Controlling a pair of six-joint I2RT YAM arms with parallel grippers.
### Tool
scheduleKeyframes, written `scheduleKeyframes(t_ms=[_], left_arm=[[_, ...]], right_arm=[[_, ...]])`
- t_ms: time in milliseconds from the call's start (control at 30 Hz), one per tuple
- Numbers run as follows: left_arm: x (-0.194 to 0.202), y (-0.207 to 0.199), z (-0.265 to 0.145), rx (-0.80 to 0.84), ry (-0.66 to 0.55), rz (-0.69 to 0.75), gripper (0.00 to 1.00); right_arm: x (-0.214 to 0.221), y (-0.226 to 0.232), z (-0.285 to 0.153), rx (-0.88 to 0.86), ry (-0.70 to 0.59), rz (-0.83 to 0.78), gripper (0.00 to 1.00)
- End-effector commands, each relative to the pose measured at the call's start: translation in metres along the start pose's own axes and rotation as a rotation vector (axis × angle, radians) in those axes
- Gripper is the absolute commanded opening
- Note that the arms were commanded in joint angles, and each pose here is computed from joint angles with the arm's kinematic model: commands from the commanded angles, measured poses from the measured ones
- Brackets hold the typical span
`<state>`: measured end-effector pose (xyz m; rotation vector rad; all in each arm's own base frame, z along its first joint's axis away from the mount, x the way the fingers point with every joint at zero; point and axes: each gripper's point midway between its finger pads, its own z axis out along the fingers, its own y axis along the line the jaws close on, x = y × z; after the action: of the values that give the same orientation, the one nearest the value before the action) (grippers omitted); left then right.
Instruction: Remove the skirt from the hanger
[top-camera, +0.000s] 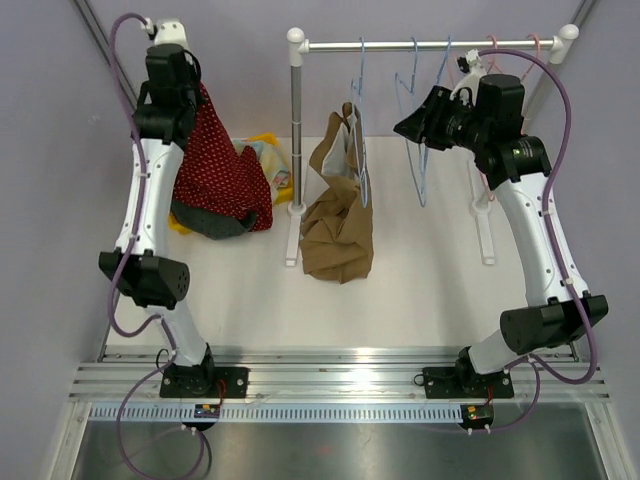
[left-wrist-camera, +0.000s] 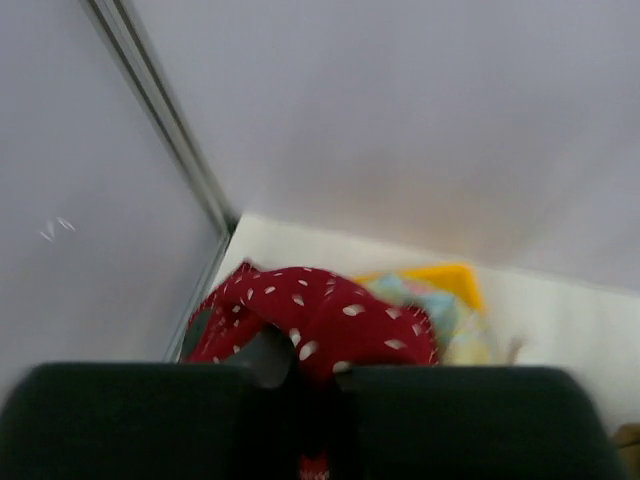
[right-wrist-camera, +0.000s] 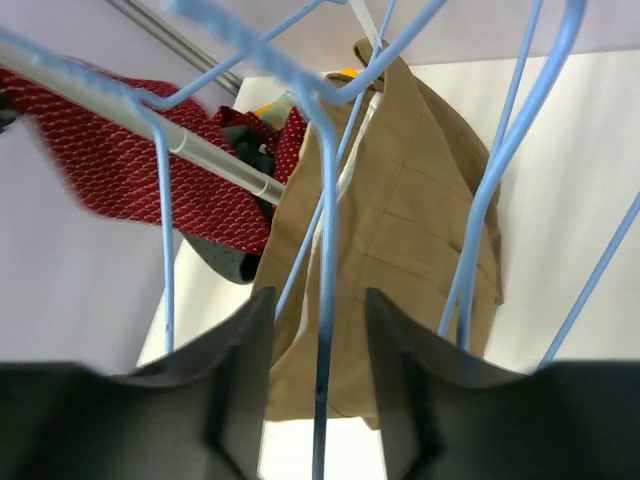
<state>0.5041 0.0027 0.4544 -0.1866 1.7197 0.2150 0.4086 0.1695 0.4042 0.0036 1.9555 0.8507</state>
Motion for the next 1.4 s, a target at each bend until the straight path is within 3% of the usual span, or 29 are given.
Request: scheduleKeyframes(t_ms=[0, 67, 100, 133, 267, 333, 367, 400, 500, 567, 600, 633, 833, 1100, 1367], left_arm=[[0.058, -0.02, 0.032, 0.063, 0.129, -0.049, 0.34], [0.121, -0.025, 0.056, 0.068, 0.26, -0.075, 0.83], [0.143, -0.026, 0.063, 0.072, 0.312, -0.092, 0.96], [0.162, -0.022, 0.065, 0.053, 0.375, -0.118, 0.99], [0.188, -0.015, 0.053, 0.011, 0.441, -0.133, 0.99], [0.142, -0.011, 0.024, 0.031, 0.325, -0.172, 0.99], [0.146, -0.009, 0.012, 0.034, 0.327, -0.168, 0.99], [0.113, -0.005, -0.014, 0.059, 0.253, -0.186, 0.99], [0.097, -0.002, -0.063, 0.094, 0.219, -0.169, 0.99], [0.103, -0.004, -0.089, 0.119, 0.235, -0.156, 0.99], [0.127, -0.004, -0.098, 0.123, 0.28, -0.142, 0.99], [0.116, -0.006, -0.123, 0.156, 0.23, -0.153, 0.99], [0.165, -0.01, -0.194, 0.214, 0.248, -0.138, 0.99], [0.196, 0.012, -0.244, 0.237, 0.267, -0.19, 0.99], [0.228, 0.011, -0.258, 0.275, 0.32, -0.196, 0.99]], right_arm=[[-0.011, 0.011, -0.026, -0.002, -0.058, -0.069, 0.52], [-0.012, 0.014, -0.033, 0.0, -0.064, -0.077, 0.72], [-0.011, 0.015, -0.036, 0.003, -0.062, -0.077, 0.81], [-0.013, 0.019, -0.042, -0.001, -0.069, -0.082, 0.84], [-0.018, 0.032, -0.063, -0.01, -0.097, -0.094, 0.89], [-0.023, 0.041, -0.078, -0.021, -0.125, -0.1, 0.91], [-0.026, 0.049, -0.083, -0.043, -0.14, -0.1, 0.91], [-0.029, 0.056, -0.089, -0.062, -0.15, -0.101, 0.92], [-0.037, 0.08, -0.099, -0.149, -0.161, -0.101, 0.91], [-0.043, 0.095, -0.104, -0.2, -0.163, -0.109, 0.89], [-0.044, 0.096, -0.098, -0.204, -0.151, -0.107, 0.89], [-0.045, 0.099, -0.095, -0.215, -0.144, -0.112, 0.88], [-0.044, 0.131, -0.076, -0.283, -0.099, -0.146, 0.86], [-0.017, 0.127, -0.026, -0.252, -0.017, -0.138, 0.84], [0.019, 0.112, 0.018, -0.178, 0.059, -0.158, 0.83]])
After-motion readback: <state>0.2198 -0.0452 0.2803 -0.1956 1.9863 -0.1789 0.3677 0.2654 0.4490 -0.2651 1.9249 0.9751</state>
